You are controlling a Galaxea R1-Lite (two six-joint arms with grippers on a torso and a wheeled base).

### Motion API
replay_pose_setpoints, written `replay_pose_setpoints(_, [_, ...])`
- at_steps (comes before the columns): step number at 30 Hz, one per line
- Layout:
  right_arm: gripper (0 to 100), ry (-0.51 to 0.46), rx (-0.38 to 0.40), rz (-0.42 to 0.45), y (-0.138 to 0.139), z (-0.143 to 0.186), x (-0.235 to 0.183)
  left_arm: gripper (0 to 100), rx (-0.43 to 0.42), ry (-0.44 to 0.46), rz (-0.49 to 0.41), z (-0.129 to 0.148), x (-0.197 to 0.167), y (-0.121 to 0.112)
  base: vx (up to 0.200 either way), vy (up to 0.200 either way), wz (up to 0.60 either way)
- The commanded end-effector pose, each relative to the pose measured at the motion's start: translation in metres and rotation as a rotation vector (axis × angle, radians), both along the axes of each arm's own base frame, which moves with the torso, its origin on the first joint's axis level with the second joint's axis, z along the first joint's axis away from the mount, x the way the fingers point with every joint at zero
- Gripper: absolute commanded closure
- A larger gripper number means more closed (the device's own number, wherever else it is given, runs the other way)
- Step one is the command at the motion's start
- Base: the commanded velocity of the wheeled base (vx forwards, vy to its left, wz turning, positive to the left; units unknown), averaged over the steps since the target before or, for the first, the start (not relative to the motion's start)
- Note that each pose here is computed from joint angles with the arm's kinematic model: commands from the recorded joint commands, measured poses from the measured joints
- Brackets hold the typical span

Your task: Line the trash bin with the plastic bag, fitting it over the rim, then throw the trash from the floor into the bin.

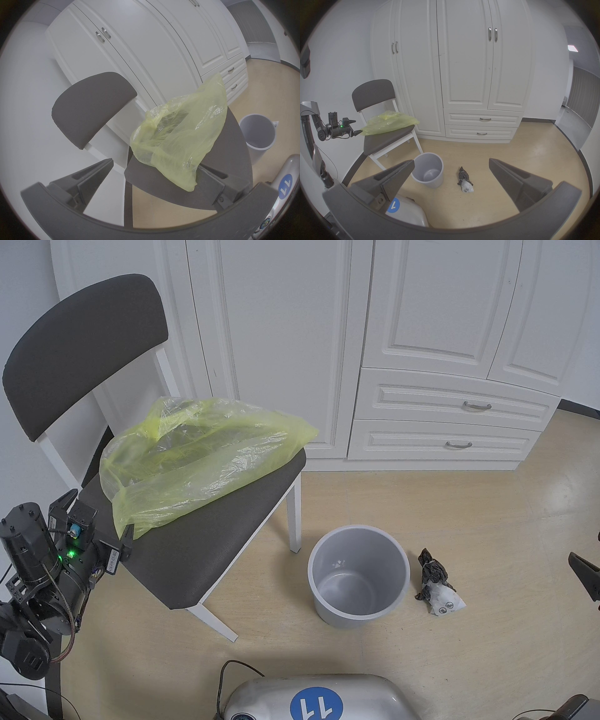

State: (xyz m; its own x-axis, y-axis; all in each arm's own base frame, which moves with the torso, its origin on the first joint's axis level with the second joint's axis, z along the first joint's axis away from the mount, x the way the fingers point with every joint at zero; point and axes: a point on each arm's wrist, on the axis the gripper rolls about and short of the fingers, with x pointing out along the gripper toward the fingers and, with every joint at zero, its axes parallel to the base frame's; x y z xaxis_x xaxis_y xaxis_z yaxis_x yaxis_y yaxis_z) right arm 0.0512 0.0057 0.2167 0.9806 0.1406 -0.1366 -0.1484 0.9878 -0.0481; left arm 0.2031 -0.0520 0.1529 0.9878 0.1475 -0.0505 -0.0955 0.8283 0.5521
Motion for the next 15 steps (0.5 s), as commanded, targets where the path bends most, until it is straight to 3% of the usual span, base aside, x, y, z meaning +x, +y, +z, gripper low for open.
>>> replay_pose_setpoints(1, [0, -0.005, 0.000, 0.001, 0.000, 0.000, -0.001, 0, 0.004, 0.027, 0.009, -0.006, 0.009, 0.000, 0.000, 0.000, 0.00])
replay_pose_setpoints(8, [0, -0.021, 0.000, 0.001, 0.000, 0.002, -0.003, 0, 0.005, 0.006, 0.030, -0.022, 0.045, -0.004, 0.000, 0.000, 0.00])
replay_pose_setpoints(15, [0, -0.028, 0.002, 0.001, 0.000, 0.004, -0.004, 0, -0.004, -0.028, 0.045, -0.029, 0.050, -0.001, 0.000, 0.000, 0.00])
